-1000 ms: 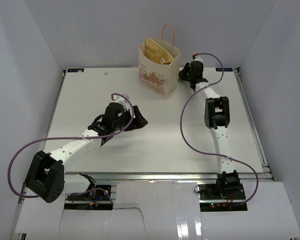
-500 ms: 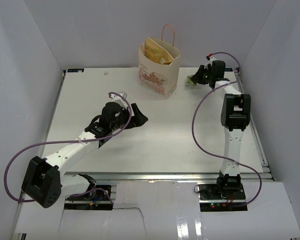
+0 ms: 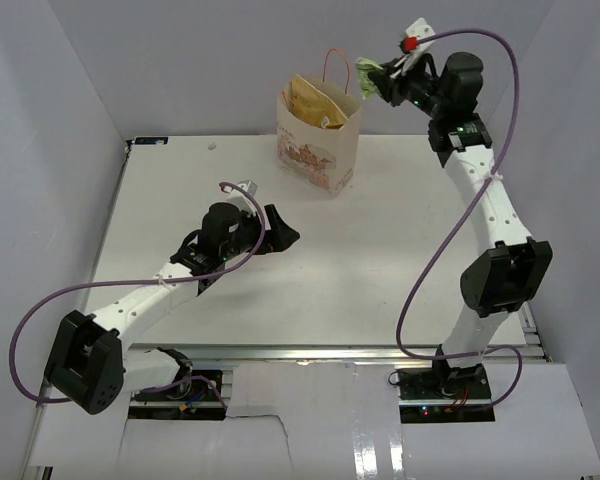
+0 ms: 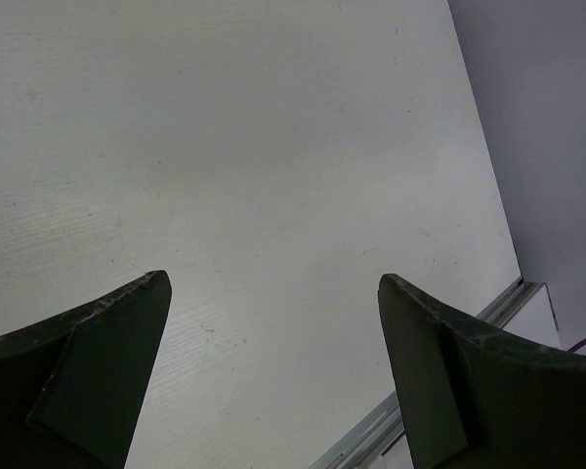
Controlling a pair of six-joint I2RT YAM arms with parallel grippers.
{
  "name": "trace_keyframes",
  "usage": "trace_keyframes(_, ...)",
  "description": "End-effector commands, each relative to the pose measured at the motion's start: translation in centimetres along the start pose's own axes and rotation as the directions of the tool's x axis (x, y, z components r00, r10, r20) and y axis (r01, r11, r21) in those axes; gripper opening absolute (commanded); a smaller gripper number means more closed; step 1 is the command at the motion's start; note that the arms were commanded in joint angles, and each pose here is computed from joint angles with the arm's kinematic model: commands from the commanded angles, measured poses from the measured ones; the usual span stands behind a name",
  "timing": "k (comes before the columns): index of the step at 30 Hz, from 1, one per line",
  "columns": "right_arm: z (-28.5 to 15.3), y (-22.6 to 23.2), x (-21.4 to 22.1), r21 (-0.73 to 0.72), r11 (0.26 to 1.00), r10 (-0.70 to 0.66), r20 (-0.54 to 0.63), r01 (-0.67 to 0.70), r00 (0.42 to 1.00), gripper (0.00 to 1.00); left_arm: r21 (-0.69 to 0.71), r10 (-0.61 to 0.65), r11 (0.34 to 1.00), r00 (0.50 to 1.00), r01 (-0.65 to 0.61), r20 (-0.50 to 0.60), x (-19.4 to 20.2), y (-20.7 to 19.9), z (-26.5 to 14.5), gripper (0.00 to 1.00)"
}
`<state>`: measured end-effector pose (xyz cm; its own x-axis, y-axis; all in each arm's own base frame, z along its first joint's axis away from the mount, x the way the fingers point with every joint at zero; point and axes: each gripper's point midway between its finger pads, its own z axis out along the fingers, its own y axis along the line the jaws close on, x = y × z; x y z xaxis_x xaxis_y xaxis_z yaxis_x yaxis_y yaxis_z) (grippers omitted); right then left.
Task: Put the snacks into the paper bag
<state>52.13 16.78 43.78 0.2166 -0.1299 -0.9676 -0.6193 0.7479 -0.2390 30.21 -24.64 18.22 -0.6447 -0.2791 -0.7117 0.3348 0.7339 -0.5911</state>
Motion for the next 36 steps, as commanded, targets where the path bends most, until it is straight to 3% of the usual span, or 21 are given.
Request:
trace_keyframes(1,3.9,3.5,1.4,-0.043,0.991,-0.127,-0.050,0.125,0.991,0.08,0.058,0.030,0.998,1.000,-0.030,0.010,-0.7,-1.0,-0.1,0.98)
trace_keyframes(6,9.4,5.0,0.9,-0.013,0.980,-0.200,-0.035,0.200,0.979,0.08,0.069,0.035,0.997,0.999,-0.035,0.011,-0.6,-1.3,-0.7,0.98)
trace_keyframes(14,12.4,8.2,4.7,-0.045,0.961,-0.274,-0.065,0.271,0.960,0.08,0.074,0.015,0.997,0.999,-0.018,0.035,-0.4,-1.3,-2.0,0.98)
trace_keyframes(17,12.1,9.0,5.6,-0.078,0.963,-0.265,-0.088,0.259,0.960,0.35,0.071,0.015,0.997,0.999,-0.018,0.036,-0.4,-1.3,-2.0,0.98)
trace_keyframes(18,11.6,9.1,4.8,-0.077,0.964,-0.262,-0.081,0.256,0.962,0.54,0.071,0.015,0.997,0.999,-0.018,0.036,-0.5,-1.3,-1.9,0.98)
trace_keyframes(20,10.9,8.8,4.3,-0.064,0.969,-0.243,-0.087,0.238,0.966,0.70,0.072,0.015,0.997,0.999,-0.017,0.034,-0.5,-1.3,-1.8,0.98)
trace_keyframes(21,10.0,8.2,2.8,-0.046,0.972,-0.234,-0.081,0.231,0.969,0.81,0.066,0.013,0.998,0.999,-0.015,0.031,-0.5,-1.2,-1.7,0.98)
trace_keyframes(24,7.0,6.1,-0.3,-0.001,0.992,-0.124,-0.077,0.124,0.989,0.98,0.055,0.019,0.998,1.000,-0.020,0.024,-0.8,-1.2,-1.4,0.98)
trace_keyframes(26,3.9,4.7,-0.4,0.034,0.999,0.003,-0.145,0.002,0.989,0.90,0.061,0.027,0.998,0.999,-0.029,0.025,-1.3,-1.6,-1.3,0.98)
trace_keyframes(30,-4.0,3.4,3.1,0.073,0.981,0.191,-0.273,-0.178,0.943,0.90,0.070,0.050,0.996,0.998,-0.052,0.035,-2.0,-2.0,-1.5,0.98)
trace_keyframes(35,-14.2,1.3,10.2,0.316,0.940,0.268,-0.443,-0.131,0.856,0.90,0.060,0.077,0.995,0.996,-0.080,0.045,-2.7,-2.2,-2.1,0.98)
trace_keyframes(36,-16.5,0.9,9.7,0.374,0.924,0.257,-0.444,-0.083,0.858,0.90,0.062,0.084,0.994,0.995,-0.086,0.049,-3.1,-2.4,-2.2,0.98)
